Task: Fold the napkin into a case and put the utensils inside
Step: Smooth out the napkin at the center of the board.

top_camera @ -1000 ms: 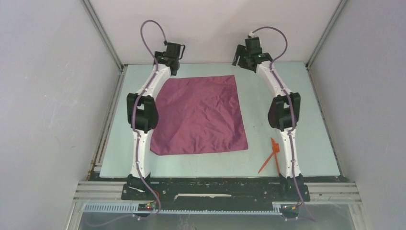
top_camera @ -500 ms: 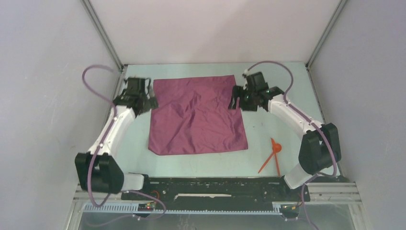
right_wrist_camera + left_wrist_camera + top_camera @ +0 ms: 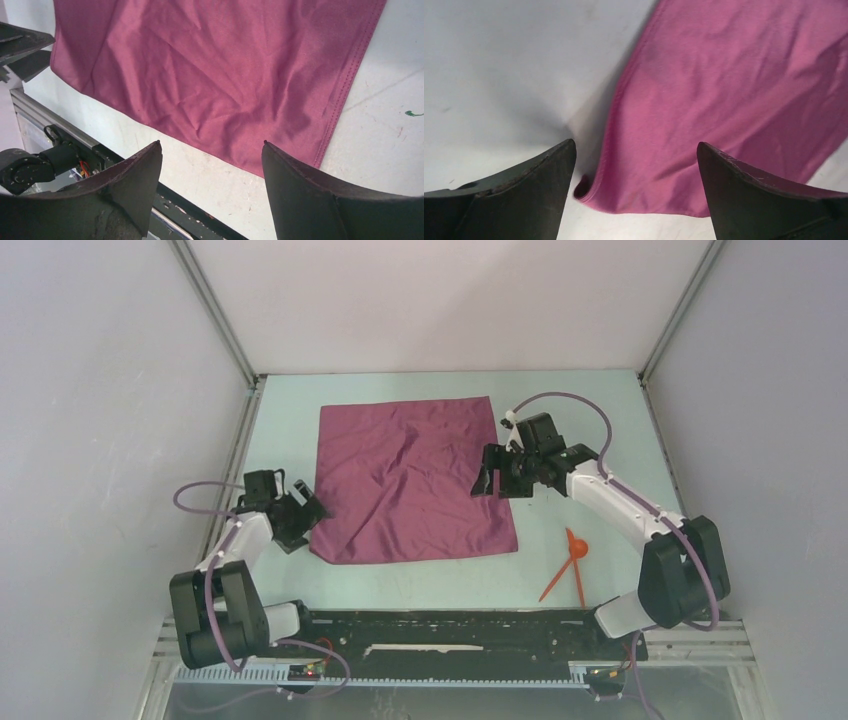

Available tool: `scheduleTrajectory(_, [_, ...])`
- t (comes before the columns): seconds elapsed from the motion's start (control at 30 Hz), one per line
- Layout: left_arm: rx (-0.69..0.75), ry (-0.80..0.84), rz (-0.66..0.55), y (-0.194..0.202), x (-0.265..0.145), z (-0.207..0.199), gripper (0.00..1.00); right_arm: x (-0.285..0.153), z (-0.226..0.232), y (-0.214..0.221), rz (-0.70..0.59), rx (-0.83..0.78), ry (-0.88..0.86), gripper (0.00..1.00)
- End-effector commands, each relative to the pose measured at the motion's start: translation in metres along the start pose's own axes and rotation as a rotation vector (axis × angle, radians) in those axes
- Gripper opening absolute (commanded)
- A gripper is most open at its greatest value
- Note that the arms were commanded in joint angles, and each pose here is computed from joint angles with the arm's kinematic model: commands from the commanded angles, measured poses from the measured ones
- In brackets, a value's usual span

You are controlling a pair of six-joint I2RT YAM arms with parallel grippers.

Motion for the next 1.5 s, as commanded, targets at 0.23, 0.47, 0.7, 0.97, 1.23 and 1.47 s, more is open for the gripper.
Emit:
scheduleTrajectory(0.23, [-0.022, 0.197, 0.066, 0.004, -0.007, -0.038, 0.95, -0.014, 0.009, -0.018, -0.083, -0.017, -0.050, 0.79])
scheduleTrajectory(0.47, [-0.155, 0.207, 0.241, 0.048, -0.048, -0.038, 0.92, -0.020, 0.005, -0.025, -0.111, -0.003, -0.060, 0.78])
scheduleTrajectory(0.7, [-0.212, -0.029, -0.096, 0.018, -0.094, 0.002, 0.98, -0.013, 0.004, -0.023, -0.088, 0.023, -0.076, 0.77])
scheduleTrajectory(0.97, [-0.336, -0.324, -0.153, 0.012, -0.090, 0.046, 1.00, -0.013, -0.057, 0.006, -0.027, 0.200, 0.357, 0.76])
scheduleTrajectory(1.23, [-0.120, -0.116, -0.136, -0.004, -0.056, 0.012, 0.91, 0.007, -0.043, 0.051, 0.097, 0.304, 0.321, 0.63])
scheduleTrajectory(1.47, [-0.067, 0.049, 0.067, 0.013, -0.031, -0.024, 1.00, 0.010, 0.009, 0.050, 0.112, 0.150, -0.044, 0.73])
Point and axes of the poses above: each gripper's point midway between its finger pads, its own x axis out along the fingers, its own z axis along the line the jaws close on, y = z × x, the point moved 1 cm from there along -x, back along the fingers, and after that the axes turned 11 degrees about -x, right-handed, at the moved point
